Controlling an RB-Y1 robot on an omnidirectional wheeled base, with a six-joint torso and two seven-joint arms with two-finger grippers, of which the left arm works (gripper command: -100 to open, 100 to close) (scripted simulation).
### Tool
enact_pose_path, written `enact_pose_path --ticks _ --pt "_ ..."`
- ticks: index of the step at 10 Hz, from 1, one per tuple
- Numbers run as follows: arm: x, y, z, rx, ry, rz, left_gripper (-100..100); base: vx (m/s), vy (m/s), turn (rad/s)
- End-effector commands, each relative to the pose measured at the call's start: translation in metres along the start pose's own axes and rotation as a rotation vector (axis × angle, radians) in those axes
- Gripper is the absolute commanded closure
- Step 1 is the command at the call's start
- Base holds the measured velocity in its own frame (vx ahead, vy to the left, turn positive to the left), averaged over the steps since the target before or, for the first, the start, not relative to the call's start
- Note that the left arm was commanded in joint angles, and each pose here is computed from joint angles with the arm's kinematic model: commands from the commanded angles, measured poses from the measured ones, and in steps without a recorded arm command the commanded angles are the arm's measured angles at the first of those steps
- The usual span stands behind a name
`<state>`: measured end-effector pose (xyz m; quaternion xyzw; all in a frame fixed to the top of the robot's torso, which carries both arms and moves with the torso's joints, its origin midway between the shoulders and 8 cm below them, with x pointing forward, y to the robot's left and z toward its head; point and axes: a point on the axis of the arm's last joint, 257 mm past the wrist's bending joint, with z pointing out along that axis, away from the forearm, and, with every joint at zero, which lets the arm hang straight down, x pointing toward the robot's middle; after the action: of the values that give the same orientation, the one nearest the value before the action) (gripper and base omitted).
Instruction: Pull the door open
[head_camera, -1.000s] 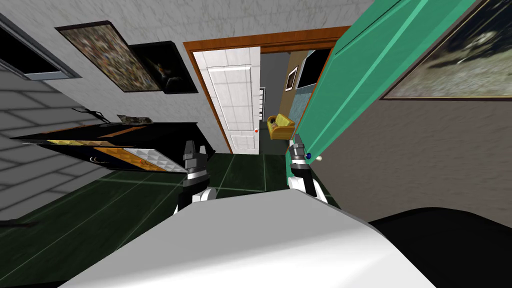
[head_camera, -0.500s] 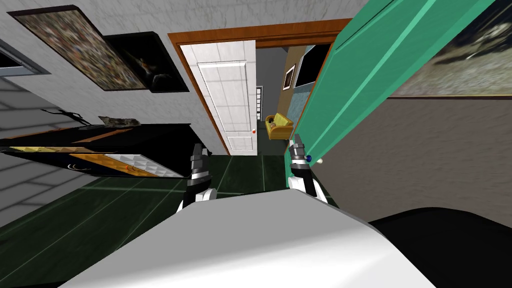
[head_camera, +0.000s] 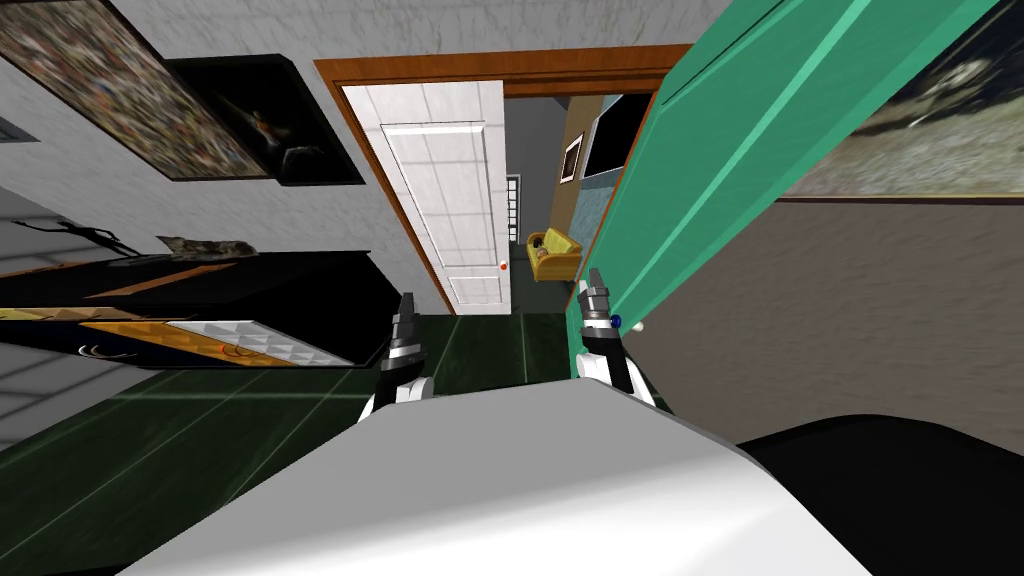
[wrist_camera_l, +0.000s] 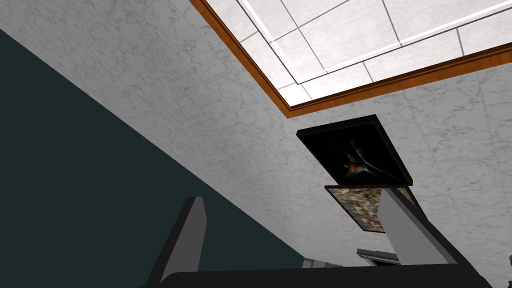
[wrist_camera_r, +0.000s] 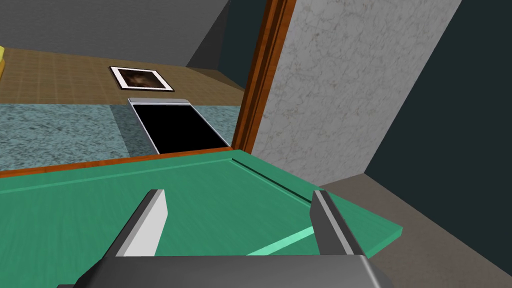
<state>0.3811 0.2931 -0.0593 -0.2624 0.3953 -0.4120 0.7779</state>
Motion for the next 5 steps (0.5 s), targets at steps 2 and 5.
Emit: enact_pose_path --ticks 2,5 --pt "0.004 0.015 -0.0016 -0.019 0.017 0.071 -100 0.127 -0.041 -0.05" --pt "0.009 0.035 -0.0058 -0.042 0.037 0.15 -100 0.103 -0.033 -0.06"
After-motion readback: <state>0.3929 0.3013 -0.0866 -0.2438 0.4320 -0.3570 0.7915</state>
